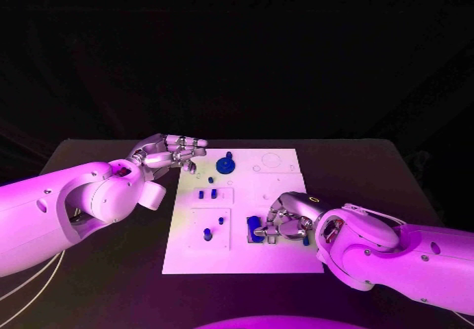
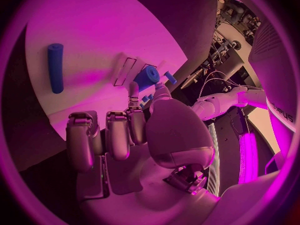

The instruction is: Assemble the parts on the task board

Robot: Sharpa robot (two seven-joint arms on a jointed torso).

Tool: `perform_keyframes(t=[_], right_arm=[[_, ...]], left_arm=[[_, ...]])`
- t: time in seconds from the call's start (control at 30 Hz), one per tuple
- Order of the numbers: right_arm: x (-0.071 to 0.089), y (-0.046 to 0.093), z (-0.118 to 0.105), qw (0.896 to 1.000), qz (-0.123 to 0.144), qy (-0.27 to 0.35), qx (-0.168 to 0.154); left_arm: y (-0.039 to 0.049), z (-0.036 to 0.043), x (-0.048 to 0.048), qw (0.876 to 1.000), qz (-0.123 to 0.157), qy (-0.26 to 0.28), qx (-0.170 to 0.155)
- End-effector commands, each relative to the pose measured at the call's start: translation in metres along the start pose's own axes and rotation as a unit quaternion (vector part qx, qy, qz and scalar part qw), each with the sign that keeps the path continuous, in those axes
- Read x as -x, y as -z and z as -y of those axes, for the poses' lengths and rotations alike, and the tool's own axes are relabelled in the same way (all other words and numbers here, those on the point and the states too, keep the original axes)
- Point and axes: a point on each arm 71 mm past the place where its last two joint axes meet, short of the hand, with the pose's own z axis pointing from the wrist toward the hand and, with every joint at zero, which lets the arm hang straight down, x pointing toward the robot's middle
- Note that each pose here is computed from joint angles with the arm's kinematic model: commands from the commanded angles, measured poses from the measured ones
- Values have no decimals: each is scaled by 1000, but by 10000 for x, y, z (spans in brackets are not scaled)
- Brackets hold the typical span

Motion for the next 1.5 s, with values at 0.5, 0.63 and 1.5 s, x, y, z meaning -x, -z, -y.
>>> perform_keyframes(t=[0.5, 0.63, 1.5], right_arm=[[-40, -60, -72, 1000, 13, 19, 14], [-42, -65, -93, 1000, 15, 12, 18], [-21, -4, -87, 999, 17, -5, 36]], left_arm=[[-3, 5, -19, 1000, -7, 3, -1], [-3, 5, -19, 1000, -7, 3, -1], [1, 3, -7, 1000, -6, 3, 1]])
